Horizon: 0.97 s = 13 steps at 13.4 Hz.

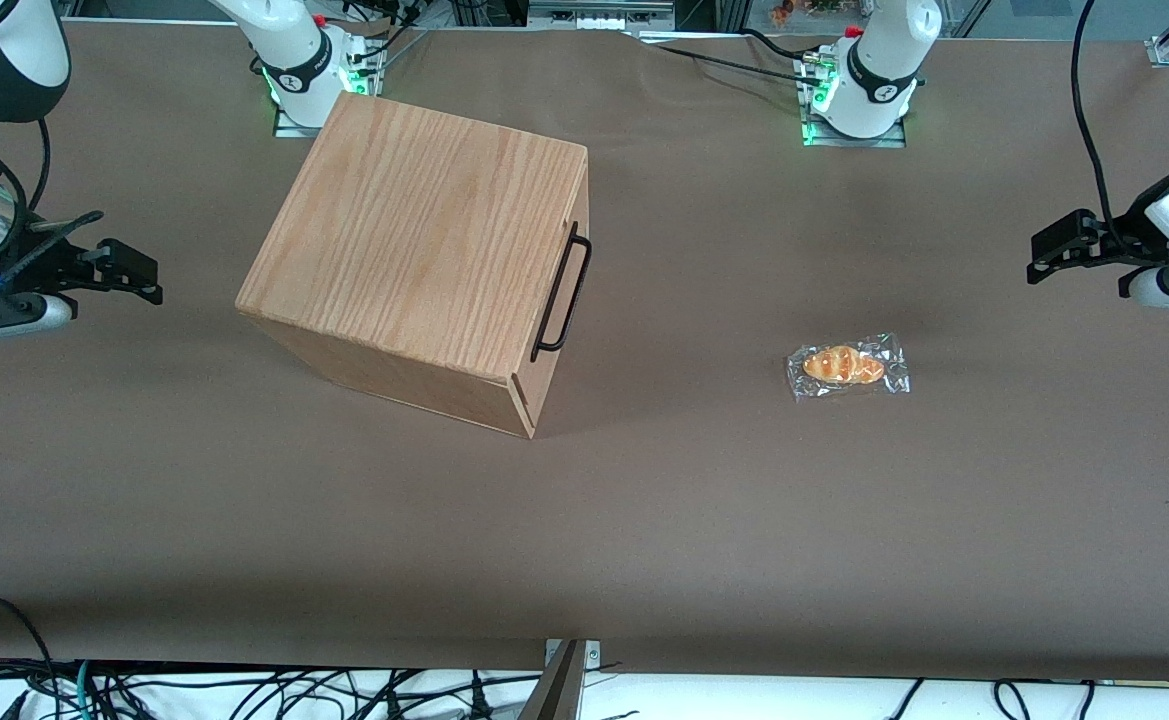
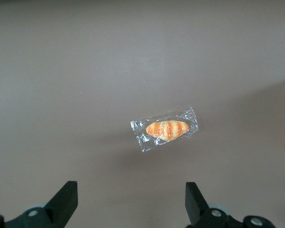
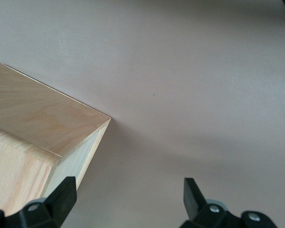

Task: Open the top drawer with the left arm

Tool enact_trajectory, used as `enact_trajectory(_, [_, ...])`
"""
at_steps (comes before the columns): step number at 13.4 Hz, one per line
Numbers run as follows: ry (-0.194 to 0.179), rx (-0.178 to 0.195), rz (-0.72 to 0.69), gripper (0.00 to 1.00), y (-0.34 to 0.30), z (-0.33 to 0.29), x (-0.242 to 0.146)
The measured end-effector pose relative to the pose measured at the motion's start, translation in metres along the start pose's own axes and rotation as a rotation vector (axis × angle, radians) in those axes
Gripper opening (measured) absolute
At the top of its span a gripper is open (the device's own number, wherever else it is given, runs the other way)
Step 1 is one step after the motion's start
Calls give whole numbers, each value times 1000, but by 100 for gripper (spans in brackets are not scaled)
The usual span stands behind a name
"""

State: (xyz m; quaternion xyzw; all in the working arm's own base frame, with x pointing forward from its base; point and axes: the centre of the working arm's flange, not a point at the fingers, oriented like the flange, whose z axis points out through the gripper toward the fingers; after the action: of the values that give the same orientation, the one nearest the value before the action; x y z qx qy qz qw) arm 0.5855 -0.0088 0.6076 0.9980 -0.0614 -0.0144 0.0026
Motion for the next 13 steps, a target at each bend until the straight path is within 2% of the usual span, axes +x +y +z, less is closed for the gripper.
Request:
enact_trajectory(9, [-11,-7,17,100,10,7,4])
enact_trajectory(10, [-19,-22,28,100,17,12,7])
enact_trajectory(13, [-59,-112,50,100,40,39,21])
